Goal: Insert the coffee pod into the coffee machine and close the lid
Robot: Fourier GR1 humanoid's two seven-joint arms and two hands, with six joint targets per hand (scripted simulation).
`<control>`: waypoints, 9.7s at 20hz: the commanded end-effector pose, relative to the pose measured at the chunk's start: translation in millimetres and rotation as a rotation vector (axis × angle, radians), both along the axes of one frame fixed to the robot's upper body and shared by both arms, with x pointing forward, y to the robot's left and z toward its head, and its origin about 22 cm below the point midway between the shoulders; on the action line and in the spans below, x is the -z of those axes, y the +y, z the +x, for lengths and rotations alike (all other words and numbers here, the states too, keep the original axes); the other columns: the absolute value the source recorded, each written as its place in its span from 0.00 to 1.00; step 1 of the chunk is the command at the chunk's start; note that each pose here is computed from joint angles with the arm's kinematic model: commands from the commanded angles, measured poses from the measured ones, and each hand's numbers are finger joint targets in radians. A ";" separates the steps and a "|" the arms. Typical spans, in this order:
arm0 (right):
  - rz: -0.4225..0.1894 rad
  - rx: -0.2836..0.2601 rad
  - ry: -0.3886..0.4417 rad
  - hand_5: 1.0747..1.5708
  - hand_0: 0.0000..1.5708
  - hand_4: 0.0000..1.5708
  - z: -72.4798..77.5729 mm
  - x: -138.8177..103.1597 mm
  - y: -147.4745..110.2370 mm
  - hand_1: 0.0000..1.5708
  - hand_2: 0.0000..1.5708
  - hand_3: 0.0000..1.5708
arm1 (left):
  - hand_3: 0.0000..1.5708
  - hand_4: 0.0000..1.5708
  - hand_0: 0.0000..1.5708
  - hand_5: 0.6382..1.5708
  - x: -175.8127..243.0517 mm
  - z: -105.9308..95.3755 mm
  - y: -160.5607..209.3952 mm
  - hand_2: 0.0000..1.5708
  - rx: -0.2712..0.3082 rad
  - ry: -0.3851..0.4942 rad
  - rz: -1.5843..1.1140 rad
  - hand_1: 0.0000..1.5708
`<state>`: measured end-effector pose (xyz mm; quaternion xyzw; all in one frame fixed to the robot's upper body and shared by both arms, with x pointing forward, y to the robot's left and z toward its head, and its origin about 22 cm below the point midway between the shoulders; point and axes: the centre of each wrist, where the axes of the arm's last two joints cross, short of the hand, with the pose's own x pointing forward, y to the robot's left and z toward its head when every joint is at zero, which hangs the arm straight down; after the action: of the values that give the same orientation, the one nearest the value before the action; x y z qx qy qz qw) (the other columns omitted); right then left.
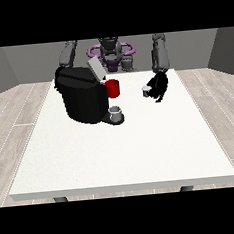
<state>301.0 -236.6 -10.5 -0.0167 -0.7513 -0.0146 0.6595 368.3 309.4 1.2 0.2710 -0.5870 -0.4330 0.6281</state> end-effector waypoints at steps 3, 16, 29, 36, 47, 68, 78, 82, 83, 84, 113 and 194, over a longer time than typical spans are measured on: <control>0.021 0.045 0.067 1.00 0.00 0.26 -7.5 17.5 -5.1 0.00 0.00 0.00 | 0.85 0.43 0.83 1.00 9.8 -0.7 -8.7 0.88 0.089 0.014 -0.038 0.83; 0.020 0.063 0.135 1.00 0.00 0.18 -11.2 48.4 -36.3 0.00 0.00 0.00 | 0.85 0.37 0.91 1.00 -46.2 35.8 -63.1 0.90 0.135 0.030 -0.184 0.91; 0.006 0.038 0.129 1.00 0.00 0.20 -16.3 53.0 -13.2 0.00 0.00 0.00 | 0.89 0.40 0.96 1.00 -68.3 40.7 -85.7 0.94 0.167 0.025 -0.181 0.96; -0.001 0.009 0.112 1.00 0.00 0.11 -12.0 44.6 -16.0 0.00 0.00 0.00 | 0.89 0.42 0.86 1.00 -126.4 63.1 -94.5 0.91 0.113 -0.021 -0.295 0.86; 0.018 -0.111 -0.038 1.00 0.00 0.09 0.7 11.8 -8.4 0.00 0.00 0.00 | 0.86 0.41 0.94 1.00 -146.2 75.0 -56.6 0.94 -0.023 -0.144 -0.329 0.94; -0.010 -0.212 -0.107 1.00 0.00 0.15 34.0 -16.4 -3.6 0.00 0.00 0.00 | 0.92 0.44 0.97 1.00 -241.8 89.3 -30.5 0.97 -0.025 -0.238 -0.315 0.97; -0.015 -0.172 -0.115 1.00 0.00 0.16 44.1 -7.1 -1.3 0.00 0.00 0.00 | 0.89 0.39 0.91 1.00 -251.3 91.3 -62.7 0.92 -0.018 -0.307 -0.281 0.91; -0.011 -0.149 -0.064 1.00 0.00 0.15 48.7 -8.9 -26.9 0.00 0.00 0.00 | 0.56 0.22 0.55 1.00 -246.4 92.3 -78.2 0.58 0.005 -0.293 -0.380 0.55; 0.000 -0.119 -0.084 1.00 0.00 0.18 46.1 -6.7 -37.7 0.00 0.00 0.00 | 0.23 0.00 0.00 1.00 -231.5 90.1 -72.5 0.22 0.052 -0.303 -0.408 0.00; 0.024 -0.106 -0.067 1.00 0.00 0.17 40.0 5.7 -40.9 0.00 0.00 0.00 | 0.00 0.00 0.00 1.00 -220.2 89.7 -78.5 0.00 0.099 -0.273 -0.460 0.00; -0.019 -0.234 0.177 1.00 0.00 0.12 -73.9 70.0 23.2 0.00 0.00 0.00 | 0.00 0.22 0.00 1.00 128.9 -149.5 13.8 0.00 -0.209 0.274 -0.990 0.00; -0.409 -0.156 -0.365 1.00 0.00 0.24 105.5 -154.2 148.3 0.00 0.00 0.00 | 0.00 0.22 0.00 1.00 52.1 -76.9 13.4 0.00 0.114 -0.094 -1.087 0.00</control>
<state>407.2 -105.4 130.5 -0.1015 -0.8321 0.1652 0.5196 284.9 308.1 -56.2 -0.1190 -0.7565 -0.0976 0.6357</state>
